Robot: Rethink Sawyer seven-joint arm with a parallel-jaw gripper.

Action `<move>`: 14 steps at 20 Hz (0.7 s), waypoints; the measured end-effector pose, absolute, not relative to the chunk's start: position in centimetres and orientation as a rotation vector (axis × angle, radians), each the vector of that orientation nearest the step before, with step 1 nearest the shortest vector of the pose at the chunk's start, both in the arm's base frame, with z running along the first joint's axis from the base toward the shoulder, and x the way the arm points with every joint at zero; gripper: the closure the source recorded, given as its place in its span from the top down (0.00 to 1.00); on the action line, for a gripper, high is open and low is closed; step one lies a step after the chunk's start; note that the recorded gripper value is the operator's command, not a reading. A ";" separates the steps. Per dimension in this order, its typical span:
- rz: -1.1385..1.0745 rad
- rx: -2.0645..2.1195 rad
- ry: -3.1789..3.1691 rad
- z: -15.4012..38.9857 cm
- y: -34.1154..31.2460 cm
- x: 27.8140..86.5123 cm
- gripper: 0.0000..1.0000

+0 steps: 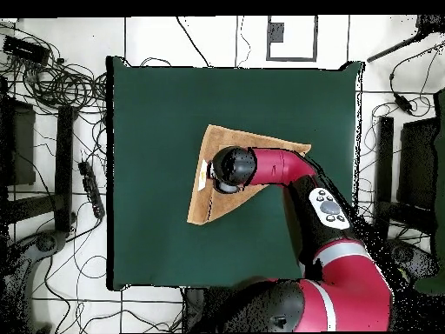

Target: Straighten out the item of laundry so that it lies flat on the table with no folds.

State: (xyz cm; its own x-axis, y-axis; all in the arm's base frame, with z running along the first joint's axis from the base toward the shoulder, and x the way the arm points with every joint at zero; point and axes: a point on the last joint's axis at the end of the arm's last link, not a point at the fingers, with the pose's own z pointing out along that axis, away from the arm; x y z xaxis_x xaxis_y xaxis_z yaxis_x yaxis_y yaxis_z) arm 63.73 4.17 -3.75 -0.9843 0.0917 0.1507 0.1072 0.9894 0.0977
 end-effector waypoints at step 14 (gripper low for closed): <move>-0.166 -0.159 -2.987 -3.7 4.3 63.9 1.00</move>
State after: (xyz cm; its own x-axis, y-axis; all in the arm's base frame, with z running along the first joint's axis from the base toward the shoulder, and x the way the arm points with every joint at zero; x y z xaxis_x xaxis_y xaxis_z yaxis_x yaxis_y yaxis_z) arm 63.86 4.33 -3.74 -0.9838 0.0974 0.1508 0.1135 0.9883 0.1020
